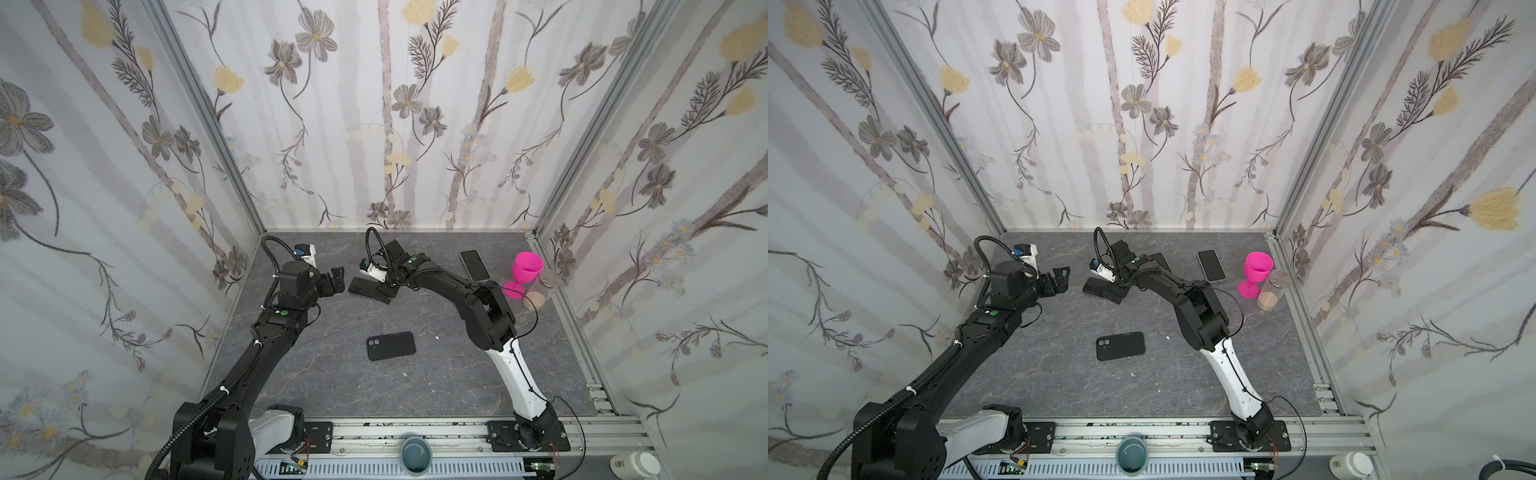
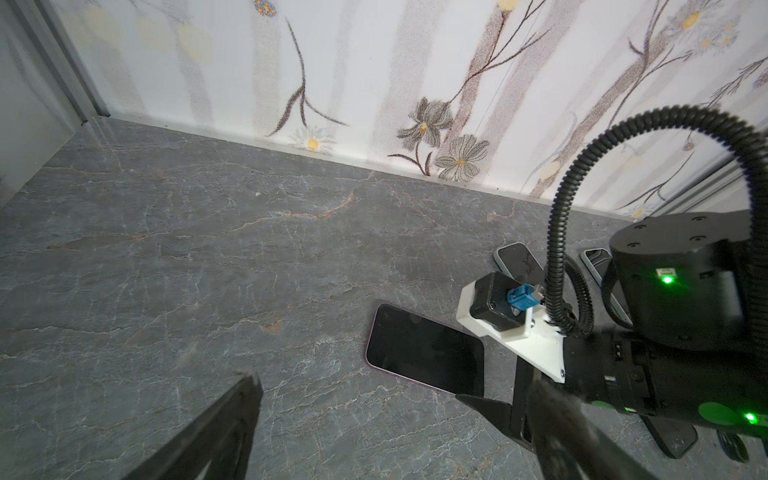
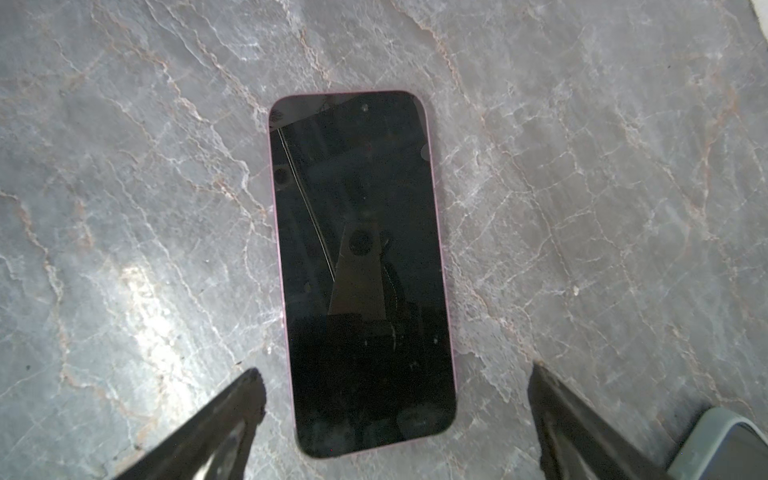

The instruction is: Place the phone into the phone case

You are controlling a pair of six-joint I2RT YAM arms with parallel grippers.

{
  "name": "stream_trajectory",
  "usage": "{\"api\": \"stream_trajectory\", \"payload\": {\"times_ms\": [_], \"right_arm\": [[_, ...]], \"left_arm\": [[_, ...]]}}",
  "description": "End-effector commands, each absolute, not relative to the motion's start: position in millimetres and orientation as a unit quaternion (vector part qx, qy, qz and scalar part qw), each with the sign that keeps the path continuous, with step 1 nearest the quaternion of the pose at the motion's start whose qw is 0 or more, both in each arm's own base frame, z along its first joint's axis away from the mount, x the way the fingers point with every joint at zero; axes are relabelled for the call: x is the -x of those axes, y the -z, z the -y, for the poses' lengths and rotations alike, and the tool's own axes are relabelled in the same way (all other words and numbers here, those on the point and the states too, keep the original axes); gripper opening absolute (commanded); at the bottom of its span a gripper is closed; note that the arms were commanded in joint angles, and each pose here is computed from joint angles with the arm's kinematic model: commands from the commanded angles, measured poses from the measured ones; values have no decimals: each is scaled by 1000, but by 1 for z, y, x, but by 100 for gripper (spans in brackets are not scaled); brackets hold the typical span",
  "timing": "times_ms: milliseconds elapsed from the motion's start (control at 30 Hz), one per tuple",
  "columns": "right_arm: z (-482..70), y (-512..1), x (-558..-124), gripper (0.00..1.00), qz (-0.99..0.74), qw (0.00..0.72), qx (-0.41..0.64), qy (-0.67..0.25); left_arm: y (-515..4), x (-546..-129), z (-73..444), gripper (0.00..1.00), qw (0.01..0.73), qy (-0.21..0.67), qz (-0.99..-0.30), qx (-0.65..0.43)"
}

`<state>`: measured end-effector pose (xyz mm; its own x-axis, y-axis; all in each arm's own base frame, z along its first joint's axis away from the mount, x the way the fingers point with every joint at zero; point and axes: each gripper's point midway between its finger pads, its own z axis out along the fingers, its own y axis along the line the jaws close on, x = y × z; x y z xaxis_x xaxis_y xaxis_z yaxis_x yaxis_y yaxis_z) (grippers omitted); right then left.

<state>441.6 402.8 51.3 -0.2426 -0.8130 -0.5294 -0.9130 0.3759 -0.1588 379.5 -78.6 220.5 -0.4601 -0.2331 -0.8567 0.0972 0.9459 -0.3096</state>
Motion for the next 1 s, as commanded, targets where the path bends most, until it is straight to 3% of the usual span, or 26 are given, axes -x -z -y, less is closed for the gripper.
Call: {"api": "stream_trajectory", "payload": {"times_ms": [0, 267, 967], "right_arm": [[-407, -46, -436, 97, -784, 260, 552, -110], [-413, -28, -425, 93, -788, 224, 556, -138], [-393, -18, -409, 61, -797, 174, 571, -89]], "left_arm": [[-230, -383, 80, 100, 535, 168, -827, 40], [-231, -382, 80, 100, 536, 170, -826, 39], [-237, -380, 83, 100, 541, 177, -821, 35]]}}
